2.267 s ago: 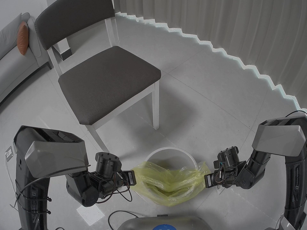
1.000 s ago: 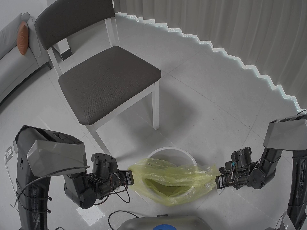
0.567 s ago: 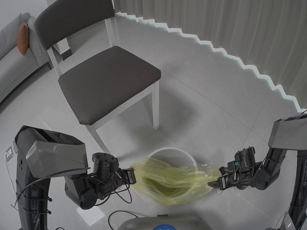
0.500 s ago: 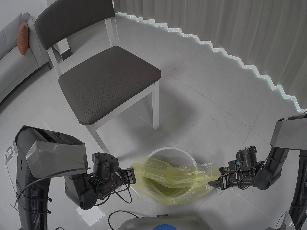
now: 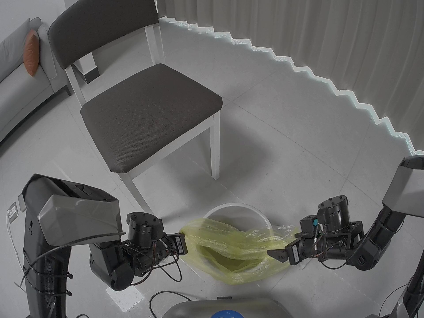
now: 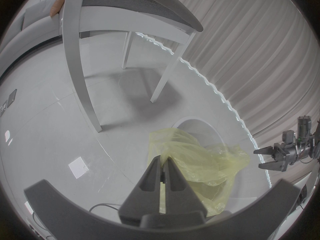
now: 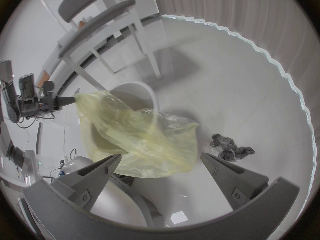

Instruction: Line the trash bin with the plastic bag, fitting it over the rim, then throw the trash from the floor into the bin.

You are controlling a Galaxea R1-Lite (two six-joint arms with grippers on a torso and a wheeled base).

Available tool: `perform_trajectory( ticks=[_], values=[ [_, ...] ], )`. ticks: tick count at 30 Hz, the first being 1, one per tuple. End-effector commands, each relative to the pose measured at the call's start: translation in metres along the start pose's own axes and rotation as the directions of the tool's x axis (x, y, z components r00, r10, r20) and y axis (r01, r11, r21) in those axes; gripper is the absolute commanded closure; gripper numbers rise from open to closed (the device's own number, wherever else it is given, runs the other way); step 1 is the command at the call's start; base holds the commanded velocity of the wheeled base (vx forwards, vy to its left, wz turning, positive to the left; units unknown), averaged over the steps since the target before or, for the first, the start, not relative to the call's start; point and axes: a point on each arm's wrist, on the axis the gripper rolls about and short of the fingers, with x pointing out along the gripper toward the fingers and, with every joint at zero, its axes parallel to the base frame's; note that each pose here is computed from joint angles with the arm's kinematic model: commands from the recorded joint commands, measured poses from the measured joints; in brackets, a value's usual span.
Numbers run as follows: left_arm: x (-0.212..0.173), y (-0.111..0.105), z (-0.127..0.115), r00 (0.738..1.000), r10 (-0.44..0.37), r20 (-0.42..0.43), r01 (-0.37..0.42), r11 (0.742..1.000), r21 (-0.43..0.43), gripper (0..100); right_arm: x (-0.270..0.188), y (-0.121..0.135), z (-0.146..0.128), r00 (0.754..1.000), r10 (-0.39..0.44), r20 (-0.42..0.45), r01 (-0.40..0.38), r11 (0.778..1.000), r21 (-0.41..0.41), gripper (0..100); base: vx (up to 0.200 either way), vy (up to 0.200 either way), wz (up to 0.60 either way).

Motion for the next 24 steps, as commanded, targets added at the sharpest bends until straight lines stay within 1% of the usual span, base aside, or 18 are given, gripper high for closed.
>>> perform_trajectory(
  ticks=[1, 2, 3, 4, 5, 6, 7, 8, 14, 19, 21, 22, 23, 24],
  values=[
    [0.003, 0.003, -0.005, 1.0, 0.01, -0.014, -0.01, 1.0, 0.002, 0, 0.004, 0.041, 0.015, 0.993, 0.099, 0.058, -0.093, 0.991, -0.099, 0, 0.0, 0.0, 0.0],
    [0.003, 0.002, -0.005, 1.0, 0.011, -0.012, -0.011, 1.0, 0.003, 0, 0.009, 0.049, 0.015, 0.991, 0.119, 0.054, -0.111, 0.986, -0.126, 0, 0.0, 0.0, 0.0],
    [0.003, 0.002, -0.005, 1.0, 0.012, -0.01, -0.012, 1.0, 0.003, 0, 0.01, 0.05, 0.015, 0.991, 0.121, 0.054, -0.113, 0.985, -0.132, 0, 0.0, 0.0, 0.0],
    [0.002, 0.002, -0.005, 1.0, 0.012, 0.0, -0.012, 1.0, 0.003, 0, 0.016, 0.055, 0.016, 0.99, 0.132, 0.052, -0.12, 0.976, -0.184, 0, 0.0, 0.0, 0.0],
    [0.002, 0.002, -0.005, 1.0, 0.012, 0.0, -0.012, 1.0, 0.003, 0, 0.017, 0.055, 0.016, 0.99, 0.132, 0.051, -0.12, 0.974, -0.19, 0, 0.0, 0.0, 0.0],
    [0.0, 0.001, -0.006, 1.0, 0.017, 0.003, -0.017, 1.0, 0.005, 0, 0.025, 0.055, 0.015, 0.991, 0.13, 0.043, -0.115, 0.958, -0.262, 0, 0.0, 0.0, 0.0],
    [-0.001, 0.0, -0.006, 1.0, 0.02, 0.004, -0.02, 1.0, 0.006, 0, 0.027, 0.055, 0.015, 0.99, 0.132, 0.043, -0.114, 0.951, -0.287, 0, 0.0, 0.0, 0.0],
    [-0.002, -0.002, -0.008, 1.0, 0.019, 0.007, -0.019, 1.0, 0.011, 0, 0.033, 0.056, 0.014, 0.99, 0.132, 0.044, -0.11, 0.936, -0.335, 0, 0.0, 0.0, 0.0],
    [-0.007, -0.006, -0.014, 1.0, 0.006, 0.02, -0.007, 1.0, 0.017, 0, 0.064, 0.057, 0.013, 0.986, 0.149, 0.081, -0.09, 0.867, -0.49, 0, 0.0, 0.0, 0.0],
    [-0.005, -0.001, -0.019, 1.0, 0.018, 0.007, -0.019, 1.0, 0.013, 0, 0.086, 0.057, 0.005, 0.988, 0.145, 0.057, -0.086, 0.813, -0.576, 0, 0.0, 0.0, 0.0],
    [-0.005, 0.0, -0.019, 1.0, 0.02, 0.008, -0.02, 1.0, 0.012, 0, 0.091, 0.057, 0.005, 0.988, 0.145, 0.059, -0.082, 0.796, -0.6, 0, 0.0, 0.0, 0.0],
    [-0.005, 0.0, -0.019, 1.0, 0.018, 0.007, -0.018, 1.0, 0.012, 0, 0.092, 0.057, 0.005, 0.988, 0.145, 0.057, -0.081, 0.792, -0.605, 0, 0.0, 0.0, 0.0],
    [-0.005, 0.0, -0.019, 1.0, 0.014, 0.015, -0.014, 1.0, 0.01, 0, 0.094, 0.057, 0.006, 0.987, 0.146, 0.062, -0.077, 0.78, -0.621, 0, 0.0, 0.0, 0.0],
    [-0.005, -0.001, -0.018, 1.0, 0.011, 0.021, -0.012, 1.0, 0.011, 0, 0.096, 0.058, 0.008, 0.987, 0.148, 0.066, -0.074, 0.774, -0.629, 0, 0.0, 0.0, 0.0]
  ],
)
